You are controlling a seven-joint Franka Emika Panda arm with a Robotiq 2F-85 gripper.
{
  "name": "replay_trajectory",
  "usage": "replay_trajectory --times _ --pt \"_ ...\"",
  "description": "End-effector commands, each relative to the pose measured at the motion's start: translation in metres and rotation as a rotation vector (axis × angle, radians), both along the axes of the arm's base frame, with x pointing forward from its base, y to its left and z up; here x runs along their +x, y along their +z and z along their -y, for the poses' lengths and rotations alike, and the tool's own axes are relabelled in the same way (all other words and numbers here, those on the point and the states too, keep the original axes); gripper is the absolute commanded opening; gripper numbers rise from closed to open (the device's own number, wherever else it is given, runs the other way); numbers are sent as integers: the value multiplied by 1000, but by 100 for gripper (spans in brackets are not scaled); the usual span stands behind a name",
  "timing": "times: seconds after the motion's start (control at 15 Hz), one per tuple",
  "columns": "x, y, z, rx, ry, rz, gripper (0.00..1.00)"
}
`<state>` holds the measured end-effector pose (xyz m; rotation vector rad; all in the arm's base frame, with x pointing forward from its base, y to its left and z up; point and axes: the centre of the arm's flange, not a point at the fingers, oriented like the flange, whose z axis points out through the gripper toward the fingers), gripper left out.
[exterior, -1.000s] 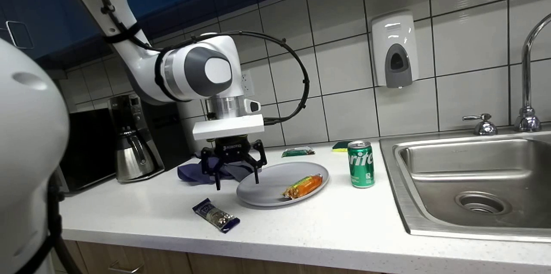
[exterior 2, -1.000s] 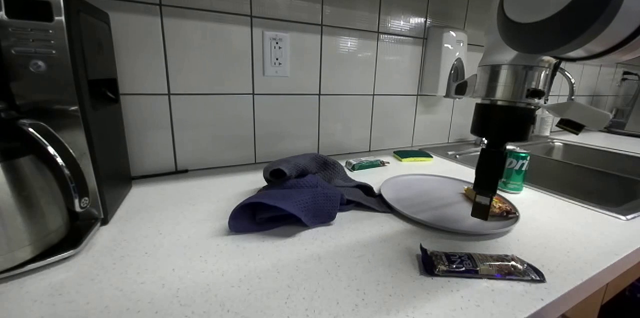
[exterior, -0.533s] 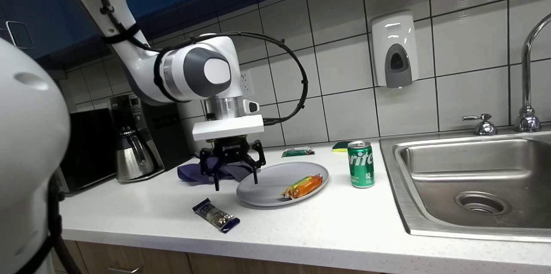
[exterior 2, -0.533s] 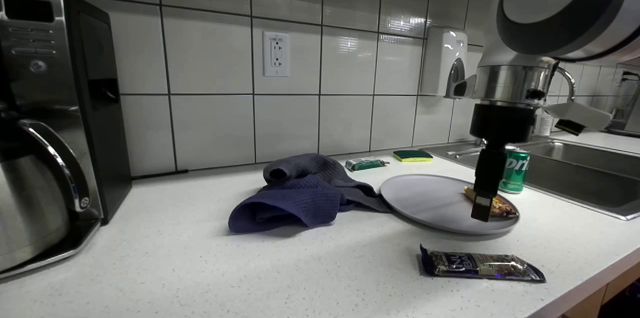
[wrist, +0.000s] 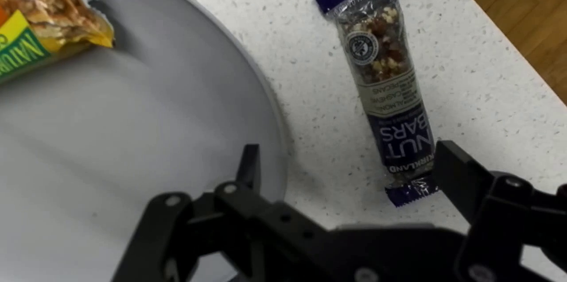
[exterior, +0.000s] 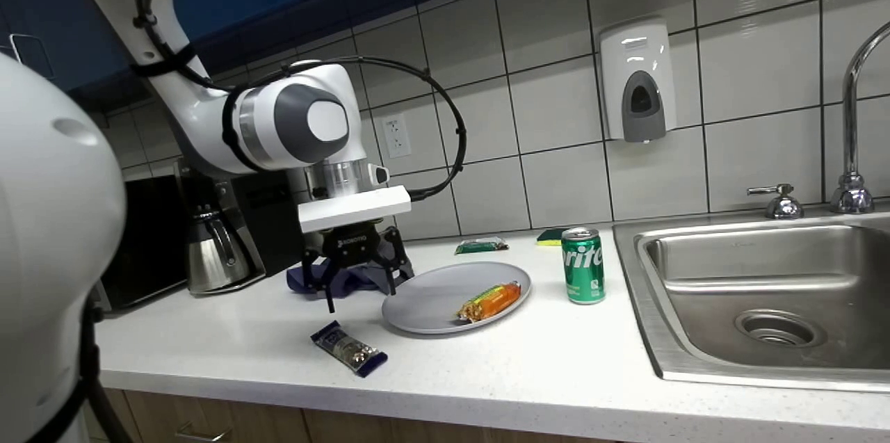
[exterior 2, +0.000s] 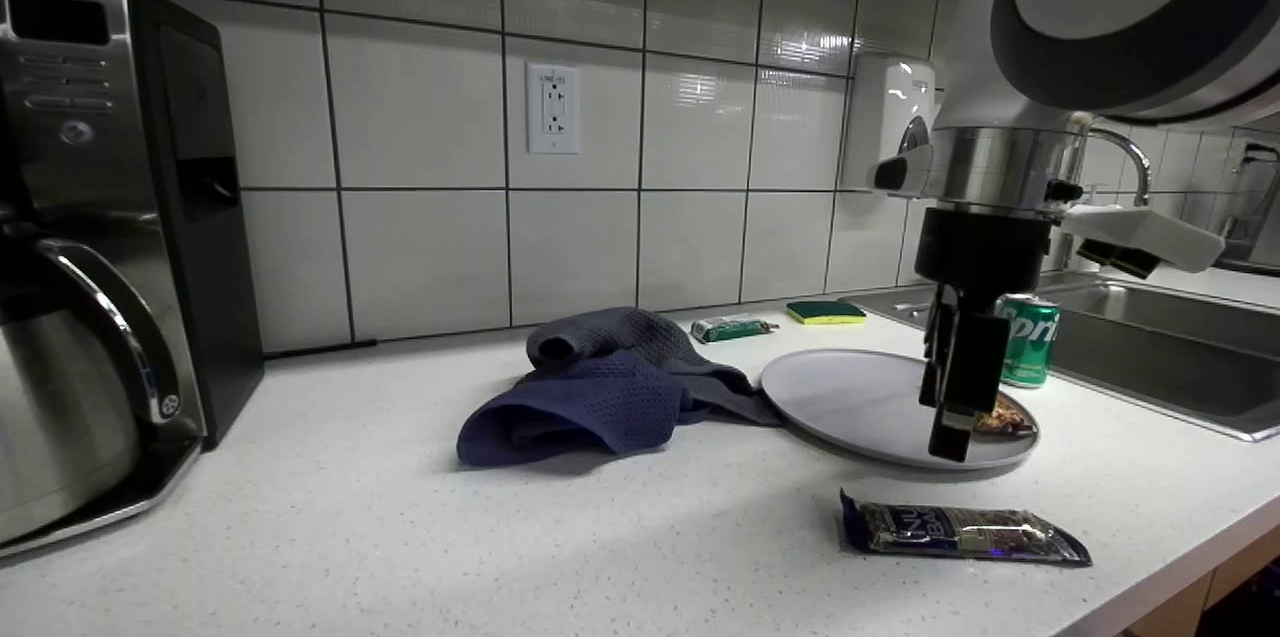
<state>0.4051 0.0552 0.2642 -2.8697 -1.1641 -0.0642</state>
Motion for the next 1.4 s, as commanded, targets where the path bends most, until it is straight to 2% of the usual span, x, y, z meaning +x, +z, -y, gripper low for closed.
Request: replay_trajectory --times 0.0,0.47,1.33 --pt "-17 4 -19 7 115 50 100" --pt "-26 -14 -31 1 231 79 100" --pt "-34 -53 -35 -31 252 53 100"
